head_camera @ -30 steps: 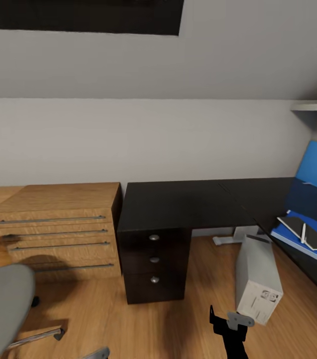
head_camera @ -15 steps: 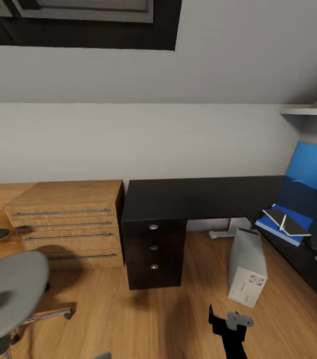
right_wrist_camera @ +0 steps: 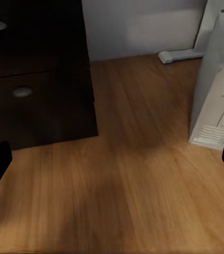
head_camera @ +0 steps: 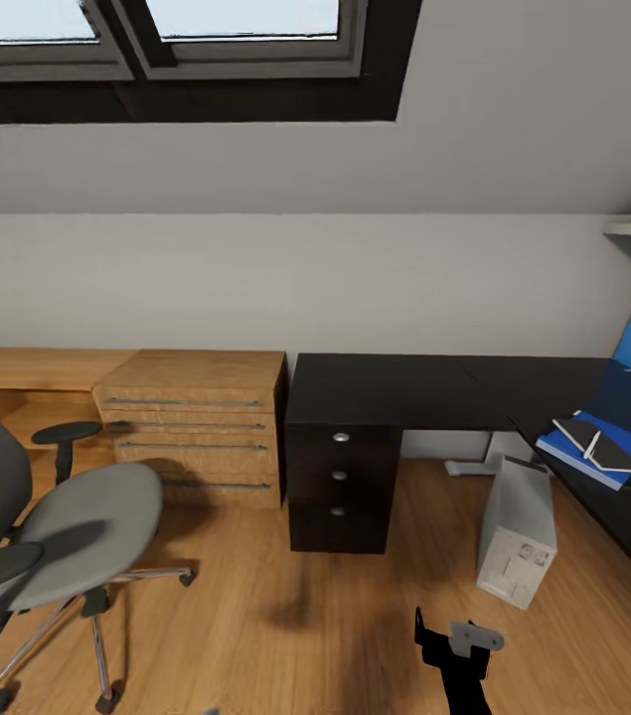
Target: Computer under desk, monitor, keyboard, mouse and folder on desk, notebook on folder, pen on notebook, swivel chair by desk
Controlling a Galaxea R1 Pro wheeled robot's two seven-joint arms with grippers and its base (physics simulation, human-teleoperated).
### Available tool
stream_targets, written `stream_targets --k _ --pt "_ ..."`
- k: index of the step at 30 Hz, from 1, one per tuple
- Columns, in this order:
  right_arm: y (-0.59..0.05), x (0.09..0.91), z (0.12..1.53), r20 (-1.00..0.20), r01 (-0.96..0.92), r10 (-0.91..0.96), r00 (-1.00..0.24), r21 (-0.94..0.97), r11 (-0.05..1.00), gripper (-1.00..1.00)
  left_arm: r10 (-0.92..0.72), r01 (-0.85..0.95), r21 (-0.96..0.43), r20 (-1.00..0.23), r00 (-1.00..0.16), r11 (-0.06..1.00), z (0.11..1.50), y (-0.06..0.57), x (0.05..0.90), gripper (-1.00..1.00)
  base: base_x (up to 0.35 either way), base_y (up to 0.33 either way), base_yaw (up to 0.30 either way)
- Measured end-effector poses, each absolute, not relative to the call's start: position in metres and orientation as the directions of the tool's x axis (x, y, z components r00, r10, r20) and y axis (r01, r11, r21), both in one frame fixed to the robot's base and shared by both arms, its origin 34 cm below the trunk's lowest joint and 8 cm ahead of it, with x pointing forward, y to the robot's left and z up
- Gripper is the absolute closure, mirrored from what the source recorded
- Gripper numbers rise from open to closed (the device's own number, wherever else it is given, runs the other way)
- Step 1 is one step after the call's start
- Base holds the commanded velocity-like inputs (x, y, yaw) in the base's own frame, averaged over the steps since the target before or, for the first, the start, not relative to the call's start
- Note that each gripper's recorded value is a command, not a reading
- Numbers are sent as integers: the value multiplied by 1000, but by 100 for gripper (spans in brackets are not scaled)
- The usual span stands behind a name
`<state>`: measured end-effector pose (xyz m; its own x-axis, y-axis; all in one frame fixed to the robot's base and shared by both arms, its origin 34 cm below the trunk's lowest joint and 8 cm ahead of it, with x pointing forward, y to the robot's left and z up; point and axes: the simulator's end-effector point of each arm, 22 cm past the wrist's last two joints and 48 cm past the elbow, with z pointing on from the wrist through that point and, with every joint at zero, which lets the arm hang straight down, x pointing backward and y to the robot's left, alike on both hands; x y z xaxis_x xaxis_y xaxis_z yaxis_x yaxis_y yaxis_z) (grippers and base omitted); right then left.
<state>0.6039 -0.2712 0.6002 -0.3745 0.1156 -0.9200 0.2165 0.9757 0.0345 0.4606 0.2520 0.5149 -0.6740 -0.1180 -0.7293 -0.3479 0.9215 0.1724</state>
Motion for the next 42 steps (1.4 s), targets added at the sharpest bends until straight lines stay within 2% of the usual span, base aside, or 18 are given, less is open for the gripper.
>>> stream_targets --k 7,12,13,16,20,23,26,31,42 --pt "-273 609 626 -944 219 110 -311 41 975 -100 -105 -320 189 -693 -713 928 520 249 455 -100 -39 0 286" --pt "-283 601 654 -977 230 92 -193 47 972 -100 -74 -211 193 -546 -835 958 502 234 432 -100 -5 0 288" --pt "-294 589 654 -980 244 81 -181 35 969 -100 -63 -174 177 -502 -862 969 497 233 427 -100 -1 0 288" --pt "-310 571 651 -979 246 54 -194 4 969 -100 -58 -152 162 -475 -878 975 498 232 424 -100 -1 0 288" --pt "-331 517 628 -961 255 26 -275 -47 966 -100 -64 -201 179 -574 -816 963 515 269 439 -100 0 0 288" --pt "-337 478 613 -942 254 19 -334 -70 965 -100 -65 -272 171 -726 -685 947 539 300 432 -100 0 0 288" --pt "-332 468 612 -936 249 23 -351 -69 966 -100 -59 -302 155 -802 -594 941 556 309 395 -100 0 0 288" --pt "-320 462 616 -932 256 43 -359 -54 965 -100 -49 -311 145 -839 -541 939 573 313 363 -100 0 0 288" --pt "-325 459 633 -932 283 49 -359 -59 957 -100 -38 -319 143 -866 -499 937 599 320 358 -100 0 0 288"
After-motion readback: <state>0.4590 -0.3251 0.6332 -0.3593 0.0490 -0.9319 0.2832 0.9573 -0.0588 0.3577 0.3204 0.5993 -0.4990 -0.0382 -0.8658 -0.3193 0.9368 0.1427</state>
